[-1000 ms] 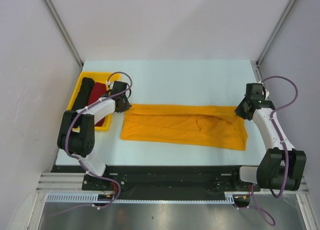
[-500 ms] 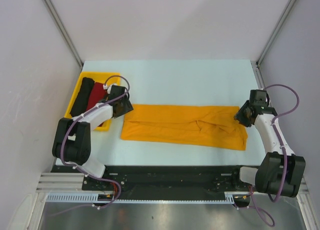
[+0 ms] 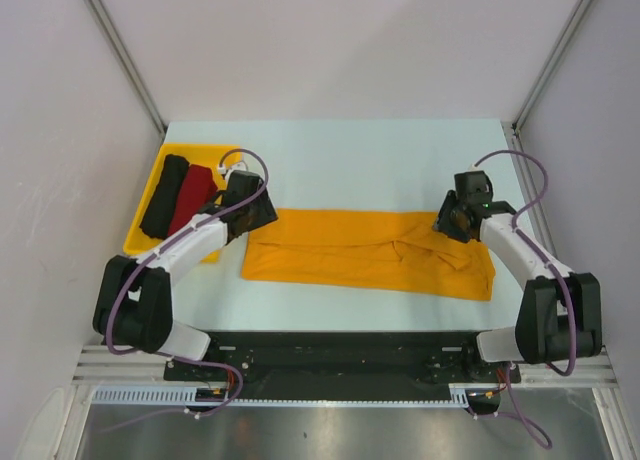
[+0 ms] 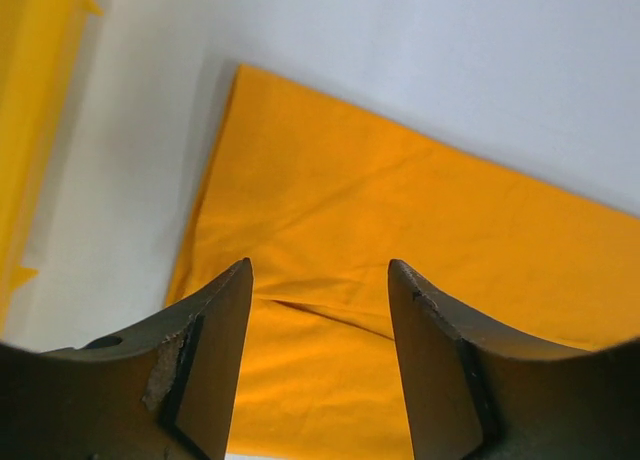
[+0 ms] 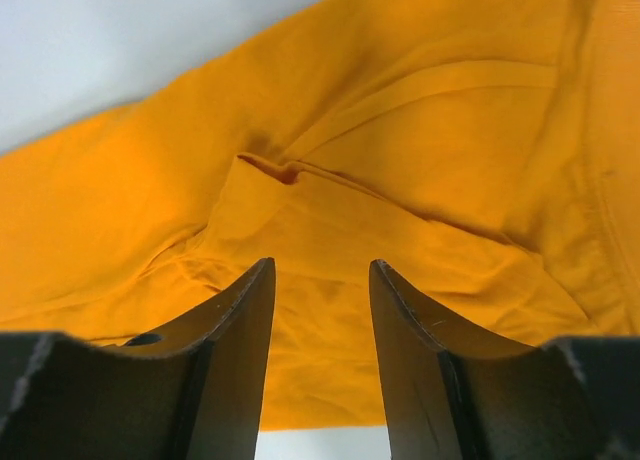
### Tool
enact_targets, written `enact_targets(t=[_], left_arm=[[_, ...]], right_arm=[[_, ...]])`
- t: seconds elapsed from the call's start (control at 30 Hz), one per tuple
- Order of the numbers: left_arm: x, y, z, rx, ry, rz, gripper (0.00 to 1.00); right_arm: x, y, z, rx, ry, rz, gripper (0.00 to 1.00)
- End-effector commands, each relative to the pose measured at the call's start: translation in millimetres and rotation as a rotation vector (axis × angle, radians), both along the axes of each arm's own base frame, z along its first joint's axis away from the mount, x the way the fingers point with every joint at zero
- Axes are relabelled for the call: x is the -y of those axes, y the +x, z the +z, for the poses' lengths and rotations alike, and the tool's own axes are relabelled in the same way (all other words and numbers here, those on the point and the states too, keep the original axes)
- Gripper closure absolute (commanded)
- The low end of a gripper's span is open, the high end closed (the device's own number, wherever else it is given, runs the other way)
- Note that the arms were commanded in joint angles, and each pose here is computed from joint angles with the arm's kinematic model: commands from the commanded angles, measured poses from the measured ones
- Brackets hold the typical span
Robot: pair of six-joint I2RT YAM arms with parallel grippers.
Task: Roll the t-shirts
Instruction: Fold the T-shirt at the center of the board.
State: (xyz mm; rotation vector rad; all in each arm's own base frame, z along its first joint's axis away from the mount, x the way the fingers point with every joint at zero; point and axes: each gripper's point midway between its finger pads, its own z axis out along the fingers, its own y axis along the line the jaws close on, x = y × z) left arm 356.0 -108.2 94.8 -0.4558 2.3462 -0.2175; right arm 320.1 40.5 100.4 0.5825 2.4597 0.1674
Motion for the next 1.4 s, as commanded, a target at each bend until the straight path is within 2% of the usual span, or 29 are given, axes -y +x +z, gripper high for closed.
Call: enact_targets(t=[0.0,0.23,0.47,0.57,0.67,0.77,0.87,0.97,1.23,1.33,1.37], left_arm=[[27.9,8.9,16.9,0.039,-0.032,-0.052,0.39],[45.5,6.0,9.3,0.019,-0.022,-0.099,0.4],[52.2,3.2,3.6,0.007,-0.026,-0.12,0.41],[53.2,1.0,2.6,0.006,-0.032,-0.125,0.41],[52.6,-0.8,2.3,0.007,-0.034,-0.126,0.41],[52.0,-2.8,2.4,0.009,-0.033,-0.127,0.41],[50.4,-4.2,4.1,0.018,-0.035,-0.124,0.41],[50.9,-7.8,5.4,0.02,-0.042,-0.131,0.41],[52.4,-19.9,5.7,0.026,-0.068,-0.15,0.42],[54.1,-23.6,5.4,0.023,-0.077,-0.165,0.41],[55.4,-24.5,5.0,0.022,-0.079,-0.173,0.41]], right_arm=[[-8.8,36.6,8.1,0.099,-0.065,0.055,0.52],[-17.4,58.2,0.1,0.138,-0.116,0.095,0.44],[-30.9,64.5,-20.6,0.112,-0.116,0.148,0.45],[-36.5,62.5,-25.0,0.098,-0.105,0.162,0.53],[-43.1,56.7,-28.1,0.079,-0.111,0.179,0.67],[-44.5,48.6,-27.4,0.056,-0.101,0.178,0.88],[-52.5,39.4,-23.3,0.042,-0.081,0.203,0.95],[-62.2,24.9,-21.2,0.013,-0.07,0.217,0.98],[-107.9,-18.6,-14.1,-0.002,-0.076,0.273,0.97],[-108.6,-29.4,-13.1,-0.001,-0.077,0.263,0.84],[-108.9,-31.6,-9.7,0.007,-0.074,0.264,0.74]])
